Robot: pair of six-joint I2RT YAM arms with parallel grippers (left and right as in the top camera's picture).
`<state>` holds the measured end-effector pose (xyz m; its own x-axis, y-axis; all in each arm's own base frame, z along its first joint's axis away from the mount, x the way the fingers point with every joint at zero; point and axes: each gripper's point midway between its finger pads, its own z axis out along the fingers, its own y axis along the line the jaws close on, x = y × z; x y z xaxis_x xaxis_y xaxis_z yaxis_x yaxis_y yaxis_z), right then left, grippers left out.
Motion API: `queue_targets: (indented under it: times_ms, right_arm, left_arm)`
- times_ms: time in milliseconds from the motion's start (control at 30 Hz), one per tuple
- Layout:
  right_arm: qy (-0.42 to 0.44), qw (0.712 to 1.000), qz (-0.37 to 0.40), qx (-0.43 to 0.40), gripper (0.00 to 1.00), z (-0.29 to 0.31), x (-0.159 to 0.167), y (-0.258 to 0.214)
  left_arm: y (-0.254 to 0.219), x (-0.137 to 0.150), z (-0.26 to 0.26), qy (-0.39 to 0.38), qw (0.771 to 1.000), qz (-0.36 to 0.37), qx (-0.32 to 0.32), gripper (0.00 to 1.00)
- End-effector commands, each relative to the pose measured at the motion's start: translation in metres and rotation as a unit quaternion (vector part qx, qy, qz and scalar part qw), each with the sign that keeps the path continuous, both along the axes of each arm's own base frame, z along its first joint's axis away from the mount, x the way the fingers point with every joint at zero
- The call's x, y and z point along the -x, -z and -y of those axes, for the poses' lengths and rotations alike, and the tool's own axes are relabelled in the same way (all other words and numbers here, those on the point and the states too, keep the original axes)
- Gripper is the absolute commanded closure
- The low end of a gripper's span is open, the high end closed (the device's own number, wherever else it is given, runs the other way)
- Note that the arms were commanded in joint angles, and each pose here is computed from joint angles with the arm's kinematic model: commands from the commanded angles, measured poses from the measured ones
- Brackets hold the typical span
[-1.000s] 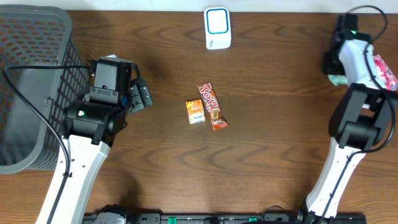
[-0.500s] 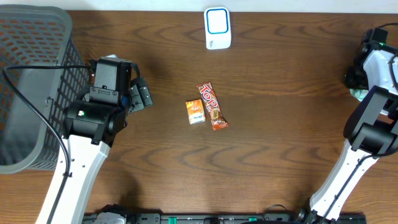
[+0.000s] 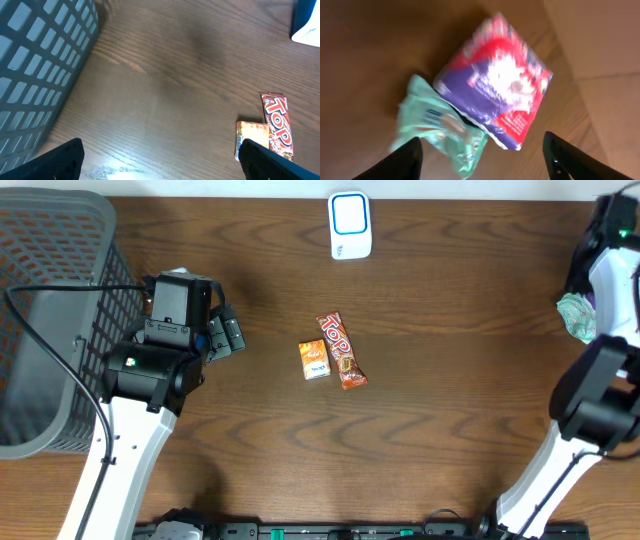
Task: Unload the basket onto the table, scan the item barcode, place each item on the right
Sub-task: 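Carry the wipes pack to the right table edge and release it, then move the right gripper to the red-brown TOP bar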
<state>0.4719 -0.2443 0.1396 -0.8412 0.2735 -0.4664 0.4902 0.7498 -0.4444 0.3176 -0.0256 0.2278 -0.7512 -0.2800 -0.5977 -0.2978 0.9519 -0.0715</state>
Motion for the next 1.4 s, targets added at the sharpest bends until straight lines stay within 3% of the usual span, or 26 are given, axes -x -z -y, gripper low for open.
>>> queue_targets:
  times_ms: [0,100,200,267,300,433,833,1100,1267,1367]
  right_arm:
    - [-0.057,0.994,0.077,-0.057,0.25,-0.044,-0.026,-0.037]
    - [-0.141,0.970,0.117,-0.162,0.23,-0.102,-0.046,-0.043]
    - [-0.223,0.926,0.138,-0.273,0.19,-0.166,-0.058,-0.045]
    - [-0.266,0.893,0.139,-0.334,0.12,-0.205,-0.058,-0.047]
    - [-0.283,0.879,0.137,-0.359,0.03,-0.223,-0.056,-0.048]
    - [-0.331,0.831,0.108,-0.434,0.01,-0.285,-0.041,-0.050]
    - [-0.403,0.793,-0.032,-0.456,0.01,-0.418,0.023,0.009]
    - [-0.353,0.812,-0.057,-0.462,0.01,-0.459,0.048,0.066]
    - [-0.380,0.803,-0.057,-0.456,0.01,-0.483,0.064,0.096]
    - [-0.390,0.818,-0.062,-0.419,0.01,-0.488,0.072,0.112]
  left_arm:
    - [-0.006,0.000,-0.004,-0.011,1.000,0.009,-0.004,0.02]
    - [-0.006,0.000,-0.004,-0.011,1.000,0.009,-0.004,0.02]
    - [-0.006,0.000,-0.004,-0.011,1.000,0.009,-0.004,0.02]
    - [-0.006,0.000,-0.004,-0.011,1.000,0.009,-0.004,0.02]
    - [-0.005,0.001,-0.004,-0.011,1.000,0.008,-0.004,0.02]
    - [-0.006,0.000,-0.004,-0.011,1.000,0.009,-0.004,0.02]
    - [-0.006,0.000,-0.004,-0.011,1.000,0.009,-0.004,0.02]
    - [-0.005,0.001,-0.004,-0.011,1.000,0.008,-0.004,0.02]
    - [-0.005,0.001,-0.004,-0.011,1.000,0.008,-0.004,0.02]
    - [-0.006,0.000,-0.004,-0.011,1.000,0.009,-0.004,0.02]
